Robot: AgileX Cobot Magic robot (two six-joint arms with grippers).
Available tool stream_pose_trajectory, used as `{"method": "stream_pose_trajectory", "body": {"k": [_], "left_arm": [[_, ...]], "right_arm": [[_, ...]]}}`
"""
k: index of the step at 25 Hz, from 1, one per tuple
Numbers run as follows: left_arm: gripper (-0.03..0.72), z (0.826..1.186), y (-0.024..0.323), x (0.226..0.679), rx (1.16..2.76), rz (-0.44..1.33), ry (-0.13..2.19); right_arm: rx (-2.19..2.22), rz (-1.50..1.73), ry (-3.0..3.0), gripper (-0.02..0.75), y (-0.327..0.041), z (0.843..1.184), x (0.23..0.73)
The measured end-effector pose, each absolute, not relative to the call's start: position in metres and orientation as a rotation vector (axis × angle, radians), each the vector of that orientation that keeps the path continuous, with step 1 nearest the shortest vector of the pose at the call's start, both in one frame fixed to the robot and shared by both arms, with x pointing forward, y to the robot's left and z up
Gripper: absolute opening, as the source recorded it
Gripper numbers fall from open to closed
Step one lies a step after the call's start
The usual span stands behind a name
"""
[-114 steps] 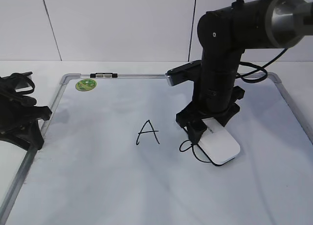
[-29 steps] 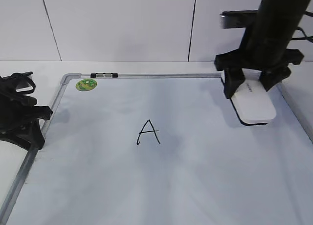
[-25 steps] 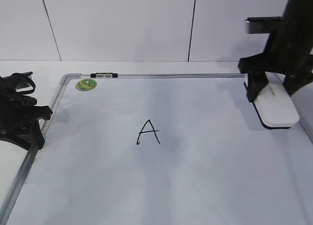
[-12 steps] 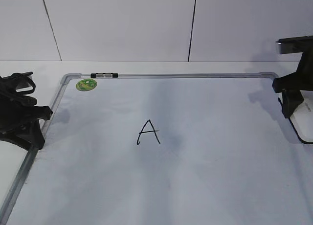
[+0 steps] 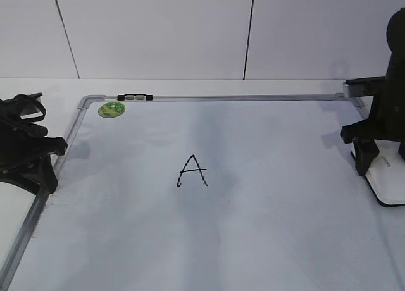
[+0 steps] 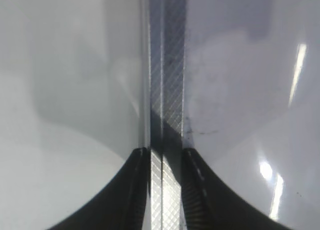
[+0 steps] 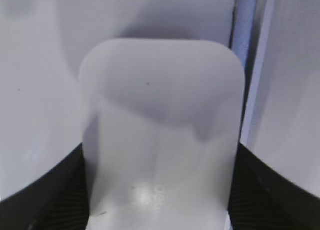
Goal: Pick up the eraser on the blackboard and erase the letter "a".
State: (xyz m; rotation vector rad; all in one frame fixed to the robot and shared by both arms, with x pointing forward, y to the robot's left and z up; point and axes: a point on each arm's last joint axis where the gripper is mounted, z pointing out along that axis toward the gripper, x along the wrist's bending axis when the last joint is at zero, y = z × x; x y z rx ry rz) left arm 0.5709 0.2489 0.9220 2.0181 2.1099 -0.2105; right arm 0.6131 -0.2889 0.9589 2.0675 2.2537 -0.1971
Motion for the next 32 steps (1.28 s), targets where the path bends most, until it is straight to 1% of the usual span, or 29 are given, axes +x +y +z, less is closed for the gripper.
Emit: {"method": "stream_pose_trajectory", "body": {"k": [3,22,32], "left_arm": [[0.184,0.922,0.2488,0.5707,2.019,-0.213,2.11],[0.194,0.922,0.2488,0.5701,2.022,-0.221,2.112],[0.194,0.922,0.2488,0.5701,2.022,-0.221,2.112]], "right_arm": [[2.071,-0.191,2.254,0.527,-0.2889,0.9546,0.6146],[2.042,-0.187,2.202,0.528,-0.2943,0.9544,0.6188],[2.04,-0.186,2.2,0.579,-0.2946,0.9544,0.619]]}}
